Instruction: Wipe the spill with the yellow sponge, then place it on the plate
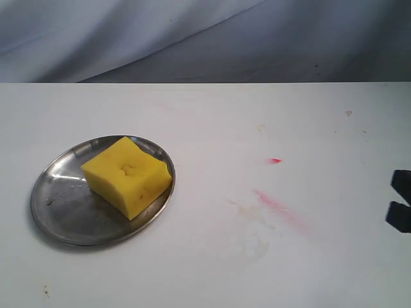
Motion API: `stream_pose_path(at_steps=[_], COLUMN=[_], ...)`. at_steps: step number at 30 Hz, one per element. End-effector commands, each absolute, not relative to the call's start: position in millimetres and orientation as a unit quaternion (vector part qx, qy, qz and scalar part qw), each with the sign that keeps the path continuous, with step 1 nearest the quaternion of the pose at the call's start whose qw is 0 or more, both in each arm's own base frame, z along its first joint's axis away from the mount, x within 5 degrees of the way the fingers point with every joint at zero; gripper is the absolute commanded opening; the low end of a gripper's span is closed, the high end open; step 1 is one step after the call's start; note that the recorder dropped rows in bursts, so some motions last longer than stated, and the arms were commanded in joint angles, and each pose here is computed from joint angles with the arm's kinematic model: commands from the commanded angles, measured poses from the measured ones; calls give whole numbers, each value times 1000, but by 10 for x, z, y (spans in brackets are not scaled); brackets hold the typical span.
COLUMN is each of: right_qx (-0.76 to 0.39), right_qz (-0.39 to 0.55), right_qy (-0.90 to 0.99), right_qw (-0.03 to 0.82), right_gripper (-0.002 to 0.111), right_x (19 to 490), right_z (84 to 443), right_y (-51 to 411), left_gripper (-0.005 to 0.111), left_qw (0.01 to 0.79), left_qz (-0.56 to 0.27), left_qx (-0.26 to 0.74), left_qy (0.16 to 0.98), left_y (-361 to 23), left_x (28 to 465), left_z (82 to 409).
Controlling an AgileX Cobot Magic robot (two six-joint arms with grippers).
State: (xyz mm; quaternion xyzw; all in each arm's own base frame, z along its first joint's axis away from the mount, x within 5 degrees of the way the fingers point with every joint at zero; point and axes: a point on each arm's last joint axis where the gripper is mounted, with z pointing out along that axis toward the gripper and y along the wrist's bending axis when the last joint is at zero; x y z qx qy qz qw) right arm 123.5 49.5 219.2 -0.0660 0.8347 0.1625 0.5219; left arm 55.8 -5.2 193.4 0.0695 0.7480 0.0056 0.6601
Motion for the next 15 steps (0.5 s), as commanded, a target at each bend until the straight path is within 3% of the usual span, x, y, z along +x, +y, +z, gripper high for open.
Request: stream_pose_path(at_steps=[1,15], right_qx=[-23,-41], right_qz=[139,56], right_qy=[804,730], right_qw=[577,680], right_gripper=[0,0], right_x=[1036,640], right_z=[2111,2020], right_y=[281,88], left_gripper=[0,0], left_qw=[664,664], left_qz=[2,2], left_qx=[65,65], left_qy=[745,745], left_y=[-51,-51], left_x=[556,556], left_z=[1946,1946])
